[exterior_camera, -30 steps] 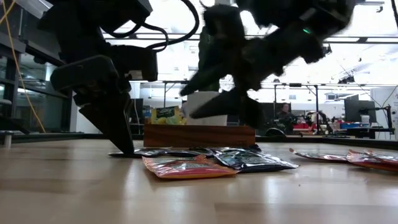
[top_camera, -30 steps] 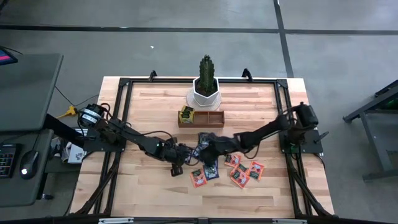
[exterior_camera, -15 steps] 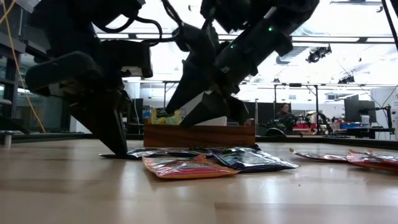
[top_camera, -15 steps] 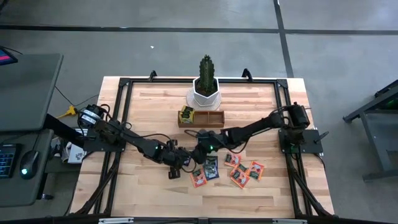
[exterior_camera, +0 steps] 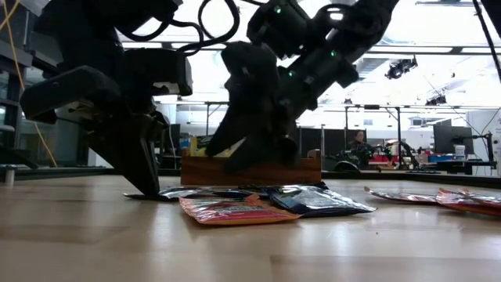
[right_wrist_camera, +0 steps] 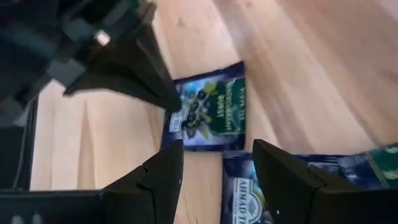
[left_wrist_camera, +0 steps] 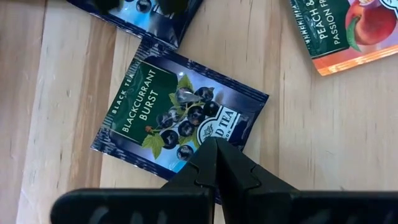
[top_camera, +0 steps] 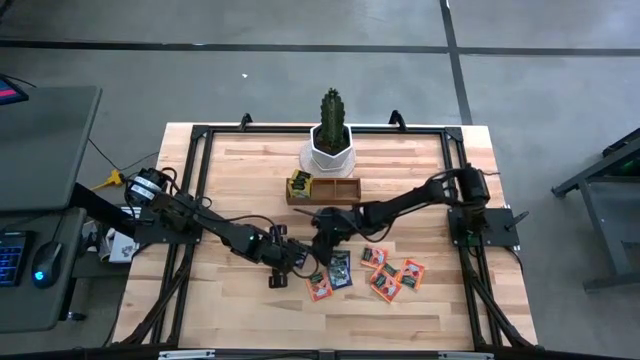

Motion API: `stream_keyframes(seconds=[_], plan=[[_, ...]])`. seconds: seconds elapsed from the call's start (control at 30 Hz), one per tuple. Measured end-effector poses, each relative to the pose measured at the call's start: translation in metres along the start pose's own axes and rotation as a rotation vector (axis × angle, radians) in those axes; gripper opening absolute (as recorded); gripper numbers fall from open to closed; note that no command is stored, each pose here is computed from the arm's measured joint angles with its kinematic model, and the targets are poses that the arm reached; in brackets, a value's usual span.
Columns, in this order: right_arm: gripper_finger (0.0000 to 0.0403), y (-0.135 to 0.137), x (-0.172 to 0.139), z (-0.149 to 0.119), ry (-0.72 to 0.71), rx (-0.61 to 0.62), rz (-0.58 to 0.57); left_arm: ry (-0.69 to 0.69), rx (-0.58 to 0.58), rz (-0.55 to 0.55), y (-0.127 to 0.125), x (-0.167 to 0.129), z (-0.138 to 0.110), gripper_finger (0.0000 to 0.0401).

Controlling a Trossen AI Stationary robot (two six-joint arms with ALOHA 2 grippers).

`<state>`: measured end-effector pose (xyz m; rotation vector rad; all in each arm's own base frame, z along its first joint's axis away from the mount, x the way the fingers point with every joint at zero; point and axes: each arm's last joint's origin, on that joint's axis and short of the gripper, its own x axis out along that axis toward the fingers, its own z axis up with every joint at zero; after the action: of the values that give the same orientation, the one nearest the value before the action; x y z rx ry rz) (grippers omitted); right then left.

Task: Pick & Place Tea
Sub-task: Put the purple tea bag into the middle section of the wooden organizer

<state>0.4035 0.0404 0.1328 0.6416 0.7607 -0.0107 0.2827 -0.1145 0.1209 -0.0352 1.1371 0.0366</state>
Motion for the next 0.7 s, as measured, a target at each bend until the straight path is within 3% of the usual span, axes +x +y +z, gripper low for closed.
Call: stream_keyframes(seconds=[0.37, 0.7], plan=[[0.0189, -0.007, 0.008, -0.006, 0.007, -0.026, -0.046, -0.001, 0.000, 0.000, 0.000, 0.000, 0.000, 0.0000], [0.0189, -0.010, 0.021, -0.014, 0.001, -0.142, -0.056, -0.012, 0.017, 0.002, 0.000, 0.000, 0.001, 0.0000]])
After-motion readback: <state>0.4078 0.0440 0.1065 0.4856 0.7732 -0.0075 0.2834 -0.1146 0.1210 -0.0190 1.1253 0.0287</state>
